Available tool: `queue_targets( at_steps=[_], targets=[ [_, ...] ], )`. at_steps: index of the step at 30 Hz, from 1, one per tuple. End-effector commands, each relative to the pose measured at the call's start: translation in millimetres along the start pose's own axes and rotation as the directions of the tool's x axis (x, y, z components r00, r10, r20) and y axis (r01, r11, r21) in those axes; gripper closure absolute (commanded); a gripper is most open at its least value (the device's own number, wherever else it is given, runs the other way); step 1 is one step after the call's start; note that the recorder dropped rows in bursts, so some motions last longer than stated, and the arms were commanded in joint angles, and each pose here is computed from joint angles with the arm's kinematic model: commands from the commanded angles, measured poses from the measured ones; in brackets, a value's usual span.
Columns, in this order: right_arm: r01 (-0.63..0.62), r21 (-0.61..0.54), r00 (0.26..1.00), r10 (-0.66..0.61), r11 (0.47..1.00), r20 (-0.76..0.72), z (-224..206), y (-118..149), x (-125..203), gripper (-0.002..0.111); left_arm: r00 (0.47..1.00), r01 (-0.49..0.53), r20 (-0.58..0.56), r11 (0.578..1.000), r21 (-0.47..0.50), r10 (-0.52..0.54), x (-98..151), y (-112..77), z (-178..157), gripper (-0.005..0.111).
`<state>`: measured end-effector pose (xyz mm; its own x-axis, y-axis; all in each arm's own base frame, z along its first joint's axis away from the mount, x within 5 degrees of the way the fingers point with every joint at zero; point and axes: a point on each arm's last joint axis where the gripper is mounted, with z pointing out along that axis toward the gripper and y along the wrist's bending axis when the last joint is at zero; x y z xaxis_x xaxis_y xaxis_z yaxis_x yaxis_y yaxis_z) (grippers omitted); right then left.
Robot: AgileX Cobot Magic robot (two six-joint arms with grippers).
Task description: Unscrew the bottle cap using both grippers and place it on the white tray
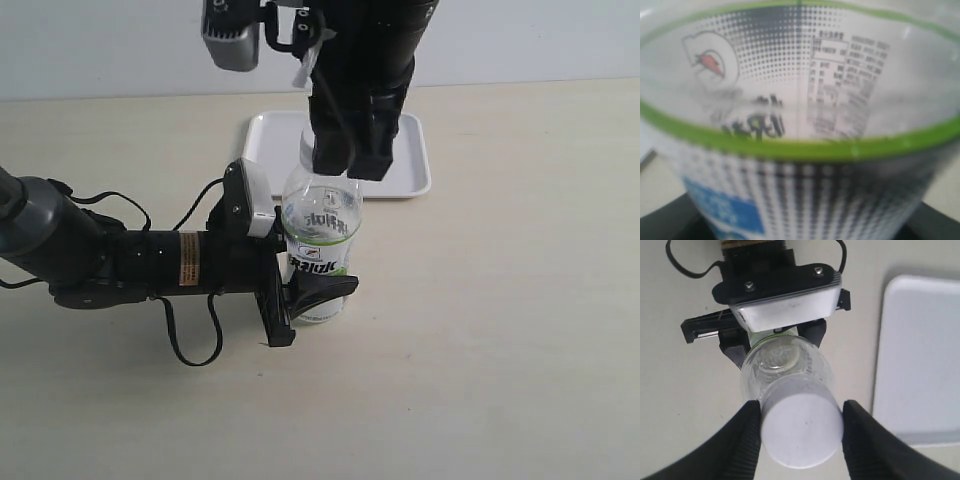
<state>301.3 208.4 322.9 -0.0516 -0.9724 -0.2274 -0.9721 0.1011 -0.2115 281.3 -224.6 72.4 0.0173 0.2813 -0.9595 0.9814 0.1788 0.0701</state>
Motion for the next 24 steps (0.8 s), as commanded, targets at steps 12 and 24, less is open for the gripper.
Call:
queue_targets(
  at_steps=[12,24],
  targets=[
    [0.832,0.014,0.555,-0.832,0.555,-0.012,-2.8,-0.9,-0.1,0.108,1.000,-0.004,-0.023,1.000,0.004,0.004,0.6,-1.5,0.3,0.107],
    [0.892,0.074,0.447,-0.895,0.445,-0.007,-24.3,5.2,-0.1,0.108,1.000,-0.002,-0.022,1.000,0.001,0.002,0.5,-1.2,0.3,0.107]
  ],
)
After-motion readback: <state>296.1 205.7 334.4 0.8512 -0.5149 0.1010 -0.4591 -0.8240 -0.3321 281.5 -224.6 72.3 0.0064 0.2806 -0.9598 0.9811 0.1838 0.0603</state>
